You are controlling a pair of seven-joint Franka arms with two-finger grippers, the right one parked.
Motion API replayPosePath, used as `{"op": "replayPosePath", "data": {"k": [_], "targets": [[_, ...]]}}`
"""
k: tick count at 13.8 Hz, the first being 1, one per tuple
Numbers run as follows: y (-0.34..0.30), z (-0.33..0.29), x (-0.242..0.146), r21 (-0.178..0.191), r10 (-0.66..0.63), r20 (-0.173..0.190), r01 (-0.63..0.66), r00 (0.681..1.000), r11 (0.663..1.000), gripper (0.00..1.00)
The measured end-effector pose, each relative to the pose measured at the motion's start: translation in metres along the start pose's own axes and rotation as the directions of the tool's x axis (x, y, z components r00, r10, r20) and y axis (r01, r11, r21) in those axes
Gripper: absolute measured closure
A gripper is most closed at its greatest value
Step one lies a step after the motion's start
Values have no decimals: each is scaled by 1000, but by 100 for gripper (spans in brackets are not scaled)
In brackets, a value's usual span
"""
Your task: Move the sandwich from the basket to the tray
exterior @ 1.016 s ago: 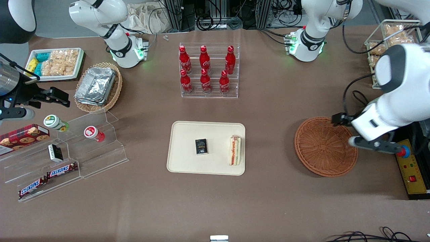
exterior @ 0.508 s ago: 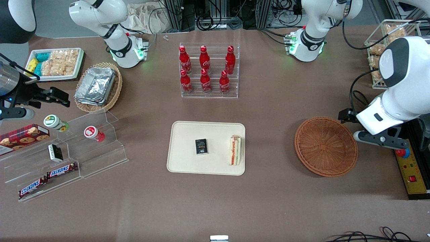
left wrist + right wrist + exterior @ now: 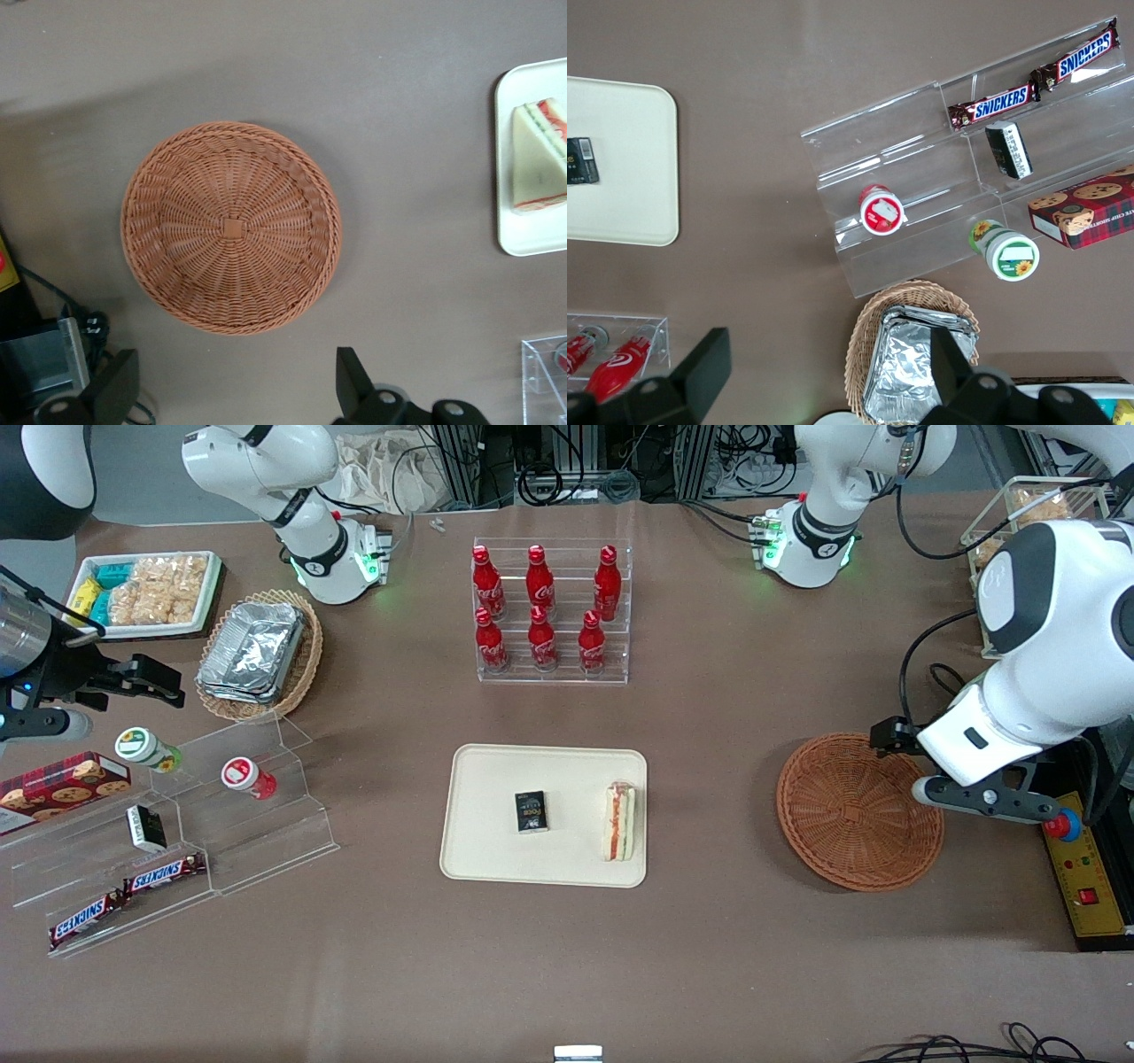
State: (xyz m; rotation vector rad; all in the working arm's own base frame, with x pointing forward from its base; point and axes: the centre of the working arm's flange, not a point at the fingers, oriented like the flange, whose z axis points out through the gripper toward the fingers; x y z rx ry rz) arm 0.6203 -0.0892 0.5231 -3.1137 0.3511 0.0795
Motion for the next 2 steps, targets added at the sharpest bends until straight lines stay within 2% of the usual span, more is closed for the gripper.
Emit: {"op": "replayPosePath", "data": {"k": [2], "targets": [[-1,-2,2,-33,17,-9,-17,1000,999,0]]}}
